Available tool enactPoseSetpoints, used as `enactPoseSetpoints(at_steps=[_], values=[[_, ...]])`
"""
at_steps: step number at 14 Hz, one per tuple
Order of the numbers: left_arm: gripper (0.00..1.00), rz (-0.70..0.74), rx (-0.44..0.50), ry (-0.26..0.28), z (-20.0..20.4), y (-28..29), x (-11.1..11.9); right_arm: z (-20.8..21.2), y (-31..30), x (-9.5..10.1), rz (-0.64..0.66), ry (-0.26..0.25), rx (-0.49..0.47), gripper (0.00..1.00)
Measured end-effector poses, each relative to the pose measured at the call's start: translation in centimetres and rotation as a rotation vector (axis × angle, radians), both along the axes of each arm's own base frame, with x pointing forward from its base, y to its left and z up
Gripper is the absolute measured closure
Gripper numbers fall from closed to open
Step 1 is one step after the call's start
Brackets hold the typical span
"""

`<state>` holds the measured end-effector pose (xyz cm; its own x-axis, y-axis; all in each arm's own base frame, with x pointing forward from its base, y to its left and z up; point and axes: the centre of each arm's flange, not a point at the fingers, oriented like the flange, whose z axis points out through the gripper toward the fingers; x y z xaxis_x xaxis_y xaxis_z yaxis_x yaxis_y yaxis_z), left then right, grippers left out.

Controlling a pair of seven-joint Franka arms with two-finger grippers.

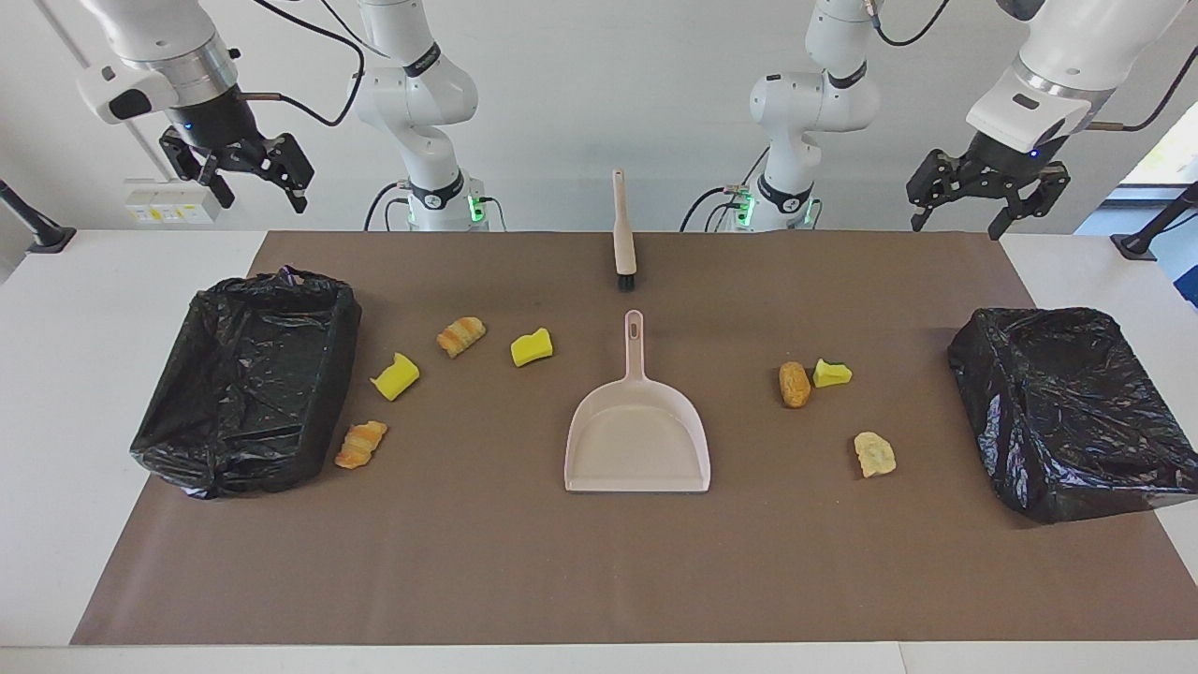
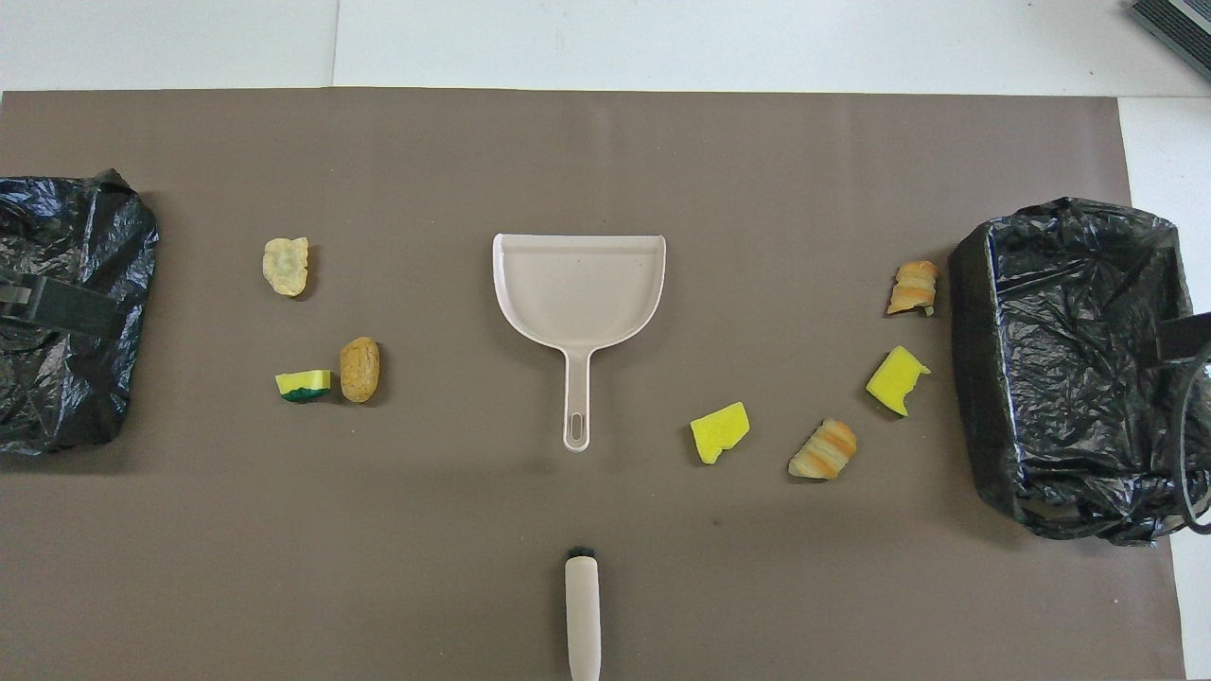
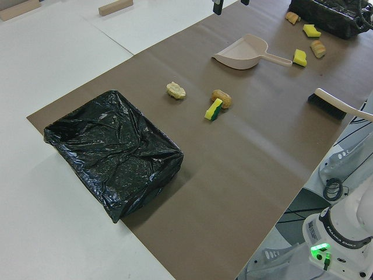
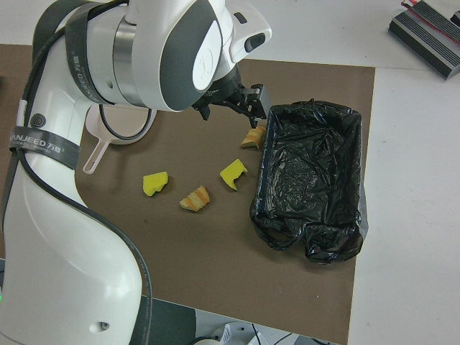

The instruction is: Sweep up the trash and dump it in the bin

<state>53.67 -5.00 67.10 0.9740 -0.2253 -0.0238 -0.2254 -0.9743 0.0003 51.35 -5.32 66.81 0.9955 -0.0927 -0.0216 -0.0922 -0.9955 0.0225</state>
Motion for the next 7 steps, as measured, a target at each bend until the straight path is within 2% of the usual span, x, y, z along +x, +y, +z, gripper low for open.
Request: enactPoseSetpoints(at_steps=[2,4,7], values=[[0.0,0.019,-0.004,0.022,-1.4,-1.5,-1.4,-0.1,0.0,0.0,0.001,0.002,0.0,0.0],[0.0,0.048,-0.004,0.028,-3.6,-5.5,-3.4,-1.0,0.5,0.1,0.01,0.02,0.003,0.0],[0.0,0.032,0.016,0.059,-8.3,-13.5,-8.2,-2.7,3.5,0.9,0.058,0.007,0.001,0.0]])
